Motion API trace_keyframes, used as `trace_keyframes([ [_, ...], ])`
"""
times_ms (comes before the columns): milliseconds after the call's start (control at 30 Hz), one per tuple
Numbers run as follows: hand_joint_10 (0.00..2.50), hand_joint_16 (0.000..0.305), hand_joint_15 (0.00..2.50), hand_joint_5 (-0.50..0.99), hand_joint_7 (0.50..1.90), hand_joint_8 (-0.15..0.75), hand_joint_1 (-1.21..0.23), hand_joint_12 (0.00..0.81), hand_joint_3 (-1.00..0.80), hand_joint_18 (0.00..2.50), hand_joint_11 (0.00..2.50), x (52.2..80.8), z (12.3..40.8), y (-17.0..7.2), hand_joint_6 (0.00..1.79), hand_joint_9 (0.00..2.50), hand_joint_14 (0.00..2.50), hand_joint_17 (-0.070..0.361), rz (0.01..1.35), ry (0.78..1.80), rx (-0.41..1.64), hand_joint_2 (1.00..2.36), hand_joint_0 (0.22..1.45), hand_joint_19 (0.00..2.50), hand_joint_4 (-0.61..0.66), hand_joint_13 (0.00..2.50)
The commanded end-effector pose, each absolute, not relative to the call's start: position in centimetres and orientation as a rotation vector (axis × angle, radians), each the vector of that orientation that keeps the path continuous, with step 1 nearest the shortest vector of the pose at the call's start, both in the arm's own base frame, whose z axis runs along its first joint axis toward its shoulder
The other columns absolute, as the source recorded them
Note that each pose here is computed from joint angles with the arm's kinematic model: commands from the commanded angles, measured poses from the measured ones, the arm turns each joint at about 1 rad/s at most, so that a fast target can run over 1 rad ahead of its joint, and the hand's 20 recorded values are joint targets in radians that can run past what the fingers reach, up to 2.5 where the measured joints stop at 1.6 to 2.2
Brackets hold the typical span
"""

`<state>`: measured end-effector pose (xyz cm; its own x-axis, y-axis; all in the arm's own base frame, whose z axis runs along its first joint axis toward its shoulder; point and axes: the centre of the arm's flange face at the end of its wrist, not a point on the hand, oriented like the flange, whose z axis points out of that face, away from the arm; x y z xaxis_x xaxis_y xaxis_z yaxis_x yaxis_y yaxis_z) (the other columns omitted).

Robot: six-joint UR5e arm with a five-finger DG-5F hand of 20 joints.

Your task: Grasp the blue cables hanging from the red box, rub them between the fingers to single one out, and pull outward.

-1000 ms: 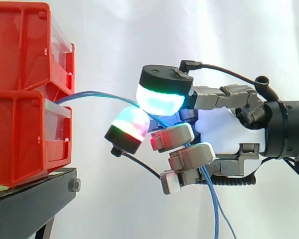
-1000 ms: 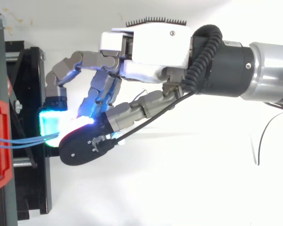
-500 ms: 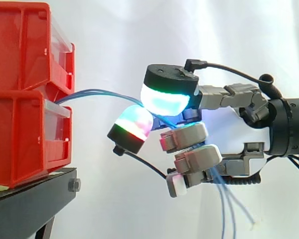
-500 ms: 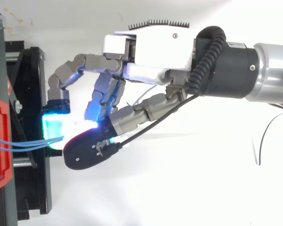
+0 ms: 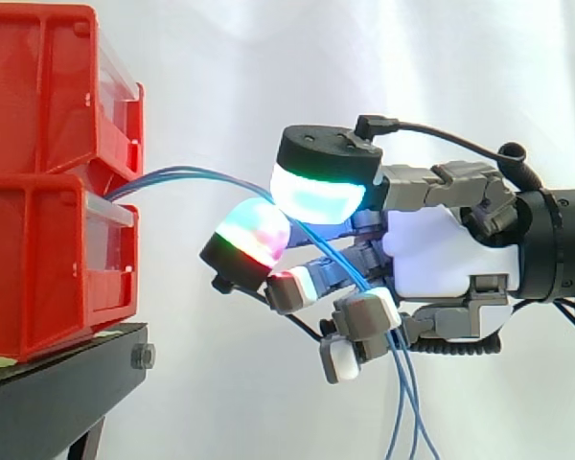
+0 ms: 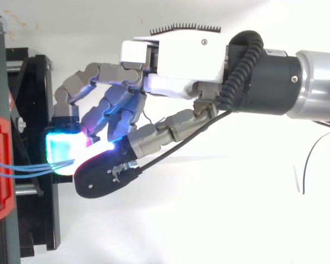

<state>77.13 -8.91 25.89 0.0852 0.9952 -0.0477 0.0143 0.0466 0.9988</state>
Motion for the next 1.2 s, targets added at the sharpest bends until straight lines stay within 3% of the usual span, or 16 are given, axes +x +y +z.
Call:
trace_keyframes([
  [0,0.01,0.054,0.66,-0.18,0.97,0.305,-0.85,0.503,-0.01,0.94,1.1,77.08,25.87,-9.08,0.84,0.8,0.02,0.122,1.104,1.176,1.224,1.02,0.64,0.7,-0.04,1.13],
  [600,0.01,0.049,0.69,-0.2,0.98,0.27,-0.89,0.446,-0.09,0.87,1.11,77.1,25.81,-9.19,0.86,0.79,0.02,0.111,1.104,1.175,1.226,1.02,0.68,0.74,0.0,1.04],
  [1167,0.01,0.048,0.72,-0.2,0.99,0.264,-0.91,0.429,-0.36,0.86,1.11,77.08,25.94,-9.31,0.85,0.81,0.02,0.108,1.103,1.173,1.224,1.01,0.7,0.74,0.04,1.02],
])
